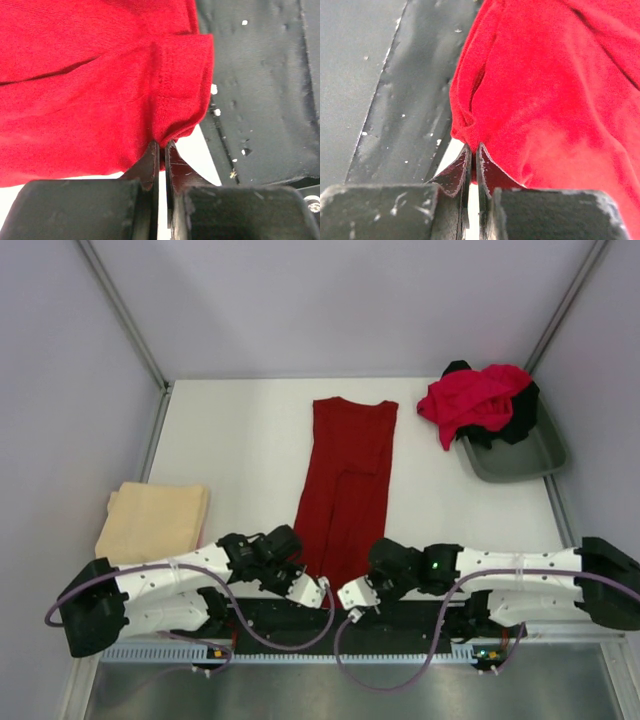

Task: Fold and stack the t-shirts
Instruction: Grab the bottom of the folded rectangular tshirt with both arms, then fold the folded rectangular tshirt in 1/3 of the way

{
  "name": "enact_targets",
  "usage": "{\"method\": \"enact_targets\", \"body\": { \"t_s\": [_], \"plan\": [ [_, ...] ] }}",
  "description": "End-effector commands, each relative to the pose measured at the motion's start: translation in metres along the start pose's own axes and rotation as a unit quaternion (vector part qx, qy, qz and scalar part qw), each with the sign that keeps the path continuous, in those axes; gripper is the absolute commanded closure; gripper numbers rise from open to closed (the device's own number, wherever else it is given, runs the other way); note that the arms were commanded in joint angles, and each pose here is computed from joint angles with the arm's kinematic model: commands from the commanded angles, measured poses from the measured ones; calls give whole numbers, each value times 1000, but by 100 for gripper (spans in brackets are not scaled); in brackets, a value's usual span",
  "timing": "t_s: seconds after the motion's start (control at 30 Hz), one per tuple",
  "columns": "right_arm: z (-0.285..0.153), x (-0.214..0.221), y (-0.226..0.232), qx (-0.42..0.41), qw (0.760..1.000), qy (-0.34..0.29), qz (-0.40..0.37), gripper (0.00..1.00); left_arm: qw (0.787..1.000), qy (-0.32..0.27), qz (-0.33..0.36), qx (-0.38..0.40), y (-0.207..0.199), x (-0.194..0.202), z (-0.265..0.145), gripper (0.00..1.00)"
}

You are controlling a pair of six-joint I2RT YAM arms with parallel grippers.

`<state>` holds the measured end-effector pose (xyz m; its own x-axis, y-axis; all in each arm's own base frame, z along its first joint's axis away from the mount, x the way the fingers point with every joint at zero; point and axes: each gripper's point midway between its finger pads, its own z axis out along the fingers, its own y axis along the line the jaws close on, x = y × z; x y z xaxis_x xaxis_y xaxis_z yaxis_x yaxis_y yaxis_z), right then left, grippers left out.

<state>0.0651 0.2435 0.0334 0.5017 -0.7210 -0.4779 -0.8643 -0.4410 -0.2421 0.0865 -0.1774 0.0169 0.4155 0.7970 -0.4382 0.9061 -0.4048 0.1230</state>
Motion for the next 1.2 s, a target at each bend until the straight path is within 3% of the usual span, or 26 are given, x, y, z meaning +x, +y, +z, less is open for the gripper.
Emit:
{"method": "enact_targets", "body": {
  "t_s": [0.0,0.13,0.27,0.57,0.7,1.17],
  "plan": [
    [-31,-24,-25,39,992,-87,83,100,995,7,-34,-91,40,-12,-33,100],
    [-64,-26,-73,99,975,-132,148,100,985,-8,-83,-148,81,-26,-61,100],
    [-87,1,-124,162,952,-141,216,100,969,-45,-161,-182,134,-35,-91,100],
    [-116,59,-231,271,908,-161,274,100,917,-13,-300,-264,260,9,-111,100],
    [-113,96,-252,277,901,-141,302,100,899,-22,-344,-270,295,22,-110,100],
    [-83,157,-275,257,883,-108,378,100,890,7,-376,-259,347,55,-66,100]
  ]
}}
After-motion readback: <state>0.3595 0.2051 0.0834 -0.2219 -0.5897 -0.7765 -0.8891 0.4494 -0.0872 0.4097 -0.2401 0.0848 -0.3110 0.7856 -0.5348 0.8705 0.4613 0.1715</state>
